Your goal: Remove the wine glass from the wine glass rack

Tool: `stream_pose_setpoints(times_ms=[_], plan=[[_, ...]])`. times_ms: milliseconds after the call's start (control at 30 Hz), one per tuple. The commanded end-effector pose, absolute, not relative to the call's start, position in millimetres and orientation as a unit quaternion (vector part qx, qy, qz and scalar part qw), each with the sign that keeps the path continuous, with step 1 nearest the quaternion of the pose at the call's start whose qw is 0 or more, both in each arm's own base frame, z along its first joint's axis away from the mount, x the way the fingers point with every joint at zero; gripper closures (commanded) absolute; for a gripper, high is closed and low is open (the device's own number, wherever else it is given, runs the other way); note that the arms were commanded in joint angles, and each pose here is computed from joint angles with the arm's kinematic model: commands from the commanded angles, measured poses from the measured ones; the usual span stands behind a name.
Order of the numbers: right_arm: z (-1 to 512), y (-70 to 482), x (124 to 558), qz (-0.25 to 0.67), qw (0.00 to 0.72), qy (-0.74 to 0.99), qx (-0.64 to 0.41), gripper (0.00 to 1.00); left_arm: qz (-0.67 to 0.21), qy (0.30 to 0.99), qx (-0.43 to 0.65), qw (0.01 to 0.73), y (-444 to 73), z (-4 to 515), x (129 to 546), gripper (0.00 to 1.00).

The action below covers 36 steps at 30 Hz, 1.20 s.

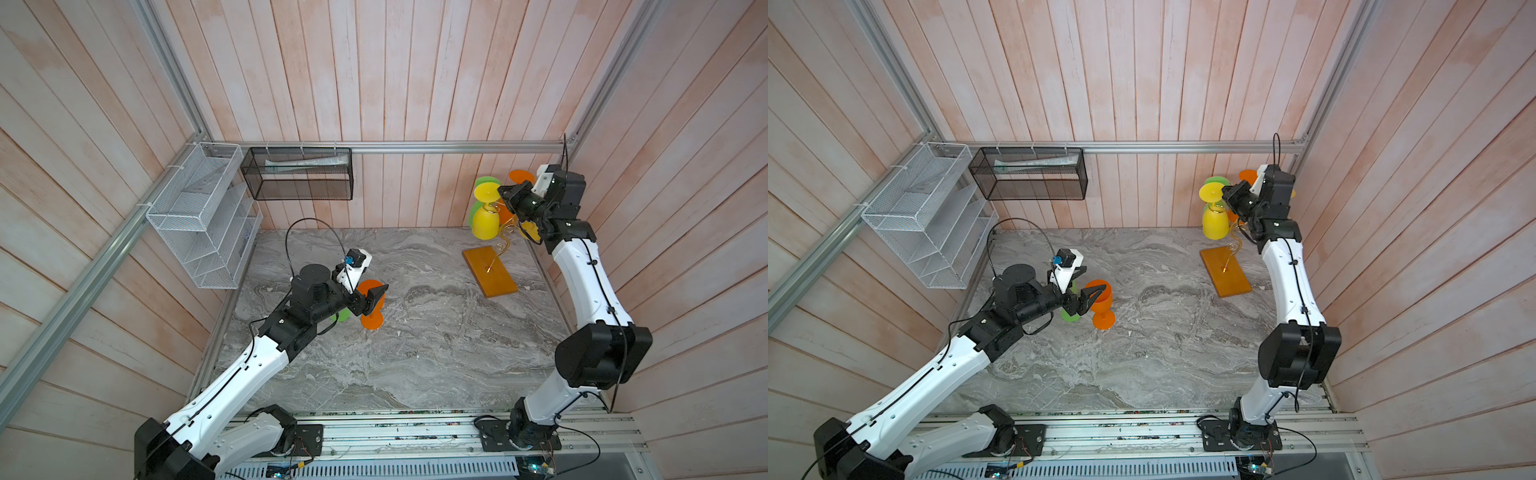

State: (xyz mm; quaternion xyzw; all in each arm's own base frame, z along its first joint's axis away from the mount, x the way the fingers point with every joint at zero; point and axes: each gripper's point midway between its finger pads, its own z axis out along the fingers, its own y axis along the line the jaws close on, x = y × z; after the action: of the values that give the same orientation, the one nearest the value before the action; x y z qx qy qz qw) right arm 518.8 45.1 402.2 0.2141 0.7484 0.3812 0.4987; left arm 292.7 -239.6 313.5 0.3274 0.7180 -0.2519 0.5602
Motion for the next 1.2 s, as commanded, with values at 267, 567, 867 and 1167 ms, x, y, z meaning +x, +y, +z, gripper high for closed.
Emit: stream_pose_setpoints(times_ms=[267,567,867,1167], plan=[[404.8,11.9,519.6,0.356,0.526,0.736,0.234,1.00,-0.253,0.717,0.329,0.561,-240.8,313.4,293.4,0.19],[403.3,-0.3,510.7,0.351,0.530,0.733,0.243,1.00,-0.255,0.716,0.330,0.560,-242.0,313.2,293.5,0.19],[400.6,-0.3,504.4,0.353,0.529,0.732,0.246,1.00,-0.257,0.716,0.331,0.559,-242.8,313.1,293.2,0.19],[400.2,-8.9,501.0,0.350,0.534,0.721,0.269,1.00,-0.256,0.717,0.330,0.559,-242.1,312.6,292.9,0.19]])
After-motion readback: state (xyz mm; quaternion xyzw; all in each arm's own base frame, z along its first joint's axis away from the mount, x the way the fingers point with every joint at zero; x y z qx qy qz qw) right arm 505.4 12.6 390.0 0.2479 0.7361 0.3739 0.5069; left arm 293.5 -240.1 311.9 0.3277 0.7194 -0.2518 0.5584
